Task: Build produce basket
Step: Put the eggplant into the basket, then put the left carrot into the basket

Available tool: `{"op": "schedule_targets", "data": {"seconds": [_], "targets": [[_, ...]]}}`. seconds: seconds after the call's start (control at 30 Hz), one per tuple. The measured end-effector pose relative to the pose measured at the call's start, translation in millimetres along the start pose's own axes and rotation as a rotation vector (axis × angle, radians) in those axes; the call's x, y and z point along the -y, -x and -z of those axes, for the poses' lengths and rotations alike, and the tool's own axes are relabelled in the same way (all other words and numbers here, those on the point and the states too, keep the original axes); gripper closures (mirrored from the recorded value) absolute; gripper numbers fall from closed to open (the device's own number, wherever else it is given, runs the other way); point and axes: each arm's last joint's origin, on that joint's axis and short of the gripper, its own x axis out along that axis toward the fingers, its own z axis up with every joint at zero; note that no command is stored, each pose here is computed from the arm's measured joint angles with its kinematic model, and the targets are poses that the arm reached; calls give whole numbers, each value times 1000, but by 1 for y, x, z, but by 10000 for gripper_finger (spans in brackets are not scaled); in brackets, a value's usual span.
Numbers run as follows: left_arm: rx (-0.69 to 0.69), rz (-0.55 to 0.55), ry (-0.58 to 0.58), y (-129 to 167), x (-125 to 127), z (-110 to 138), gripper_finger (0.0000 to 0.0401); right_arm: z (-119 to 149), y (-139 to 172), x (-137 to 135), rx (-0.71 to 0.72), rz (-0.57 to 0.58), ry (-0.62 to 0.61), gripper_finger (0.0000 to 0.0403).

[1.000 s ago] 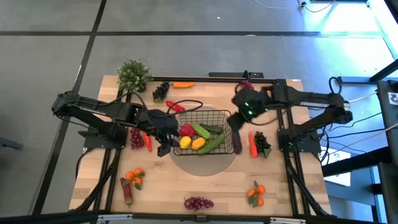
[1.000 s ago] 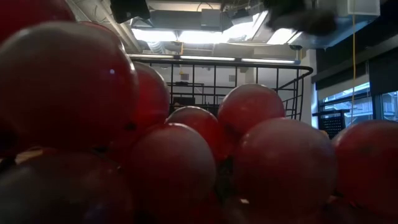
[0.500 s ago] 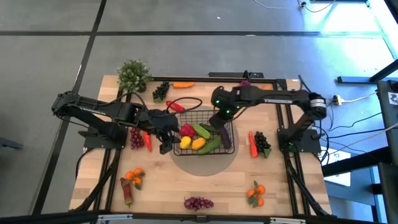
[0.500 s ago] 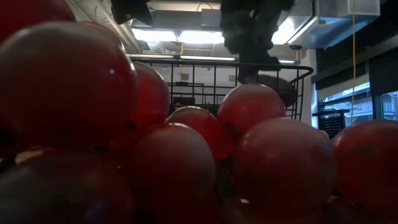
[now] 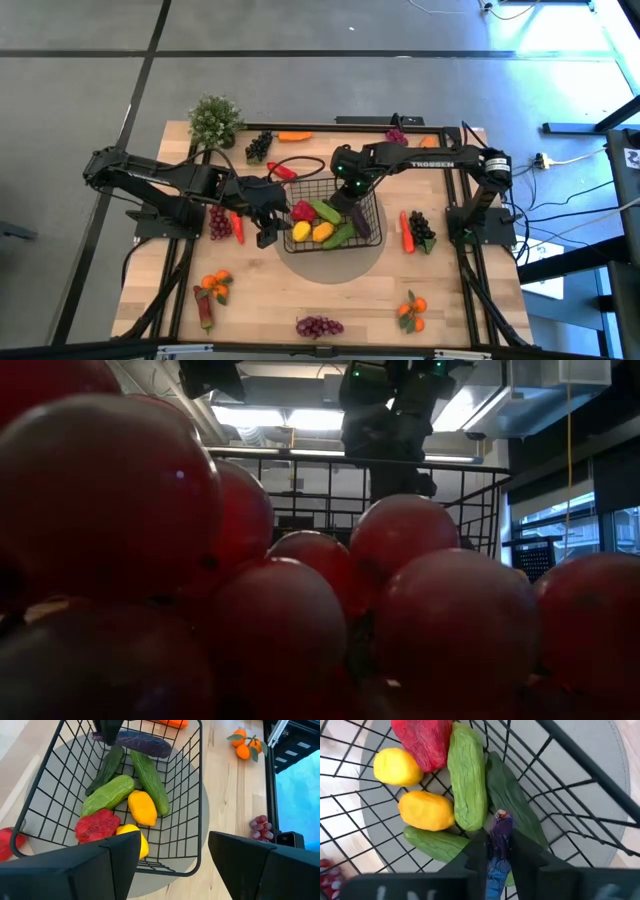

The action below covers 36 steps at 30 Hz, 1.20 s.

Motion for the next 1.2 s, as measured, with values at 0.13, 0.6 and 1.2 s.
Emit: {"op": "schedule_targets", "data": {"seconds": [0.13, 0.6, 1.2], "targets": [[0, 0, 0, 0, 0, 0, 181, 0, 0, 0, 4, -2, -6, 319], [-88, -193, 236, 2, -10, 14, 181, 6, 26, -12, 57, -102, 49, 308], [-279, -516, 904, 0, -14, 68, 181, 43, 126, -59, 464, -374, 390, 308]]}}
